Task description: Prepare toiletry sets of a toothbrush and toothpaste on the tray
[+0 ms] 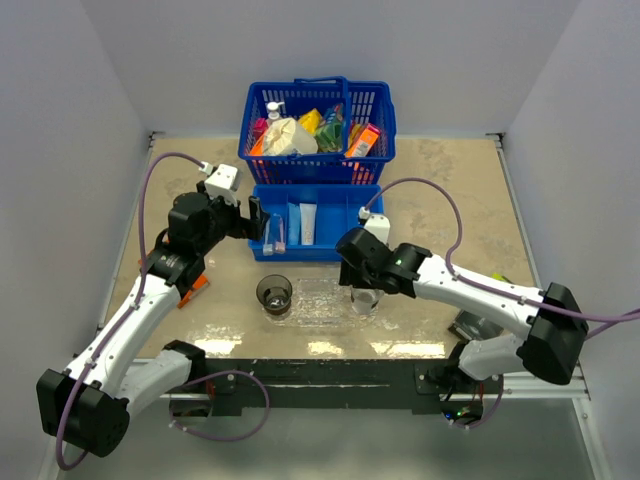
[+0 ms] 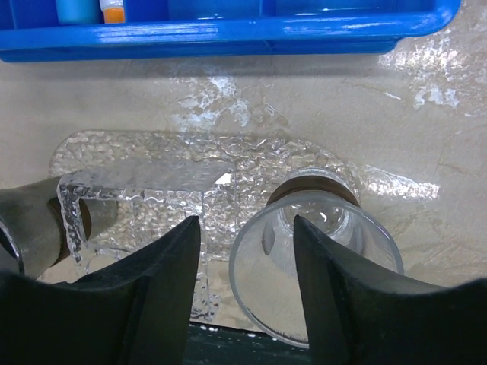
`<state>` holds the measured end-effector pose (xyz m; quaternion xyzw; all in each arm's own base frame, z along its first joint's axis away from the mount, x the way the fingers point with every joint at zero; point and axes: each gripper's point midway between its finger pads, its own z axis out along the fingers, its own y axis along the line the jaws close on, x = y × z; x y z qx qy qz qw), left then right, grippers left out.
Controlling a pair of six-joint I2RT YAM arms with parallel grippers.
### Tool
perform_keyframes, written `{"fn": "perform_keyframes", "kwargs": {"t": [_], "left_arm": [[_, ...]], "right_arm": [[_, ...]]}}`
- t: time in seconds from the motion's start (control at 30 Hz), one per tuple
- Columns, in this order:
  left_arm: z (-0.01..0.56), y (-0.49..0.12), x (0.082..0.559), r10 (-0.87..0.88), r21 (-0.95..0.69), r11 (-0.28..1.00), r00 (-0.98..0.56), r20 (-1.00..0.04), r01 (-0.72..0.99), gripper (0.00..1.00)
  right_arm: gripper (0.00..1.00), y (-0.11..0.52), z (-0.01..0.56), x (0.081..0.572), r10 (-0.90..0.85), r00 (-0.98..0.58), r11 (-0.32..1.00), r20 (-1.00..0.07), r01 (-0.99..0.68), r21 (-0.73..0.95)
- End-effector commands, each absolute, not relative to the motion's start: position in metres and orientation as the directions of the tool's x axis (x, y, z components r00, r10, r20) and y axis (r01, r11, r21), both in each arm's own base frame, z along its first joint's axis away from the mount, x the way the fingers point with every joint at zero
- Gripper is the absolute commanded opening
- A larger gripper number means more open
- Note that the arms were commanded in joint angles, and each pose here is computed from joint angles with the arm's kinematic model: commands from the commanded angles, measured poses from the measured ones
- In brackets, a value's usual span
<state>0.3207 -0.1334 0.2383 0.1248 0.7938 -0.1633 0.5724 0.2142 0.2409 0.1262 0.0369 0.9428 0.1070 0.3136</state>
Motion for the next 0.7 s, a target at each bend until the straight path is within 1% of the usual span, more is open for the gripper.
{"fn": "perform_keyframes", "kwargs": {"t": [0.0, 0.13, 0.17, 0.23, 0.33, 0.37, 0.43, 0.53, 0.67], "left_arm": [[0.251, -0.137, 0.321, -0.013, -0.126, 0.908, -0.273, -0.962, 0.400, 0.96], [0.251, -0.138, 0.322, -0.011, -0.124, 0.908, -0.274, -0.962, 0.400, 0.96], [0.251, -0.137, 0.322, -0.011, -0.124, 0.909, -0.275, -0.961, 0.399, 0.96], [0.250, -0.138, 0.322, -0.010, -0.124, 0.908, -0.277, -0.961, 0.400, 0.96], [0.250, -0.139, 0.322, -0.011, -0.126, 0.907, -0.278, -0.961, 0.402, 0.96], [0.250, -0.138, 0.322, -0.011, -0.127, 0.907, -0.278, -0.961, 0.402, 0.96], [0.249, -0.139, 0.321, -0.010, -0.127, 0.906, -0.279, -0.960, 0.405, 0.96], [0.249, -0.140, 0.321, -0.008, -0.127, 0.905, -0.281, -0.960, 0.407, 0.96], [0.248, -0.142, 0.321, -0.006, -0.127, 0.903, -0.284, -0.959, 0.411, 0.96]], "right_arm": [[0.50, 0.254, 0.139, 0.231, 0.154, -0.769, 0.970, -0.621, -0.001, 0.243], [0.41, 0.256, 0.136, 0.236, 0.122, -0.773, 0.980, -0.623, -0.006, 0.199], [0.36, 0.255, 0.134, 0.235, 0.114, -0.777, 0.981, -0.619, -0.008, 0.192], [0.33, 0.253, 0.133, 0.233, 0.107, -0.783, 0.982, -0.613, -0.013, 0.188], [0.26, 0.249, 0.131, 0.228, 0.099, -0.788, 0.983, -0.607, -0.018, 0.184], [0.22, 0.248, 0.133, 0.226, 0.097, -0.790, 0.982, -0.605, -0.024, 0.187], [0.18, 0.244, 0.132, 0.222, 0.074, -0.795, 0.984, -0.602, -0.040, 0.175], [0.09, 0.239, 0.130, 0.216, -0.003, -0.802, 0.985, -0.597, -0.106, 0.138], [0.02, 0.239, 0.126, 0.208, -0.123, -0.802, 0.970, -0.584, -0.221, 0.099]]}}
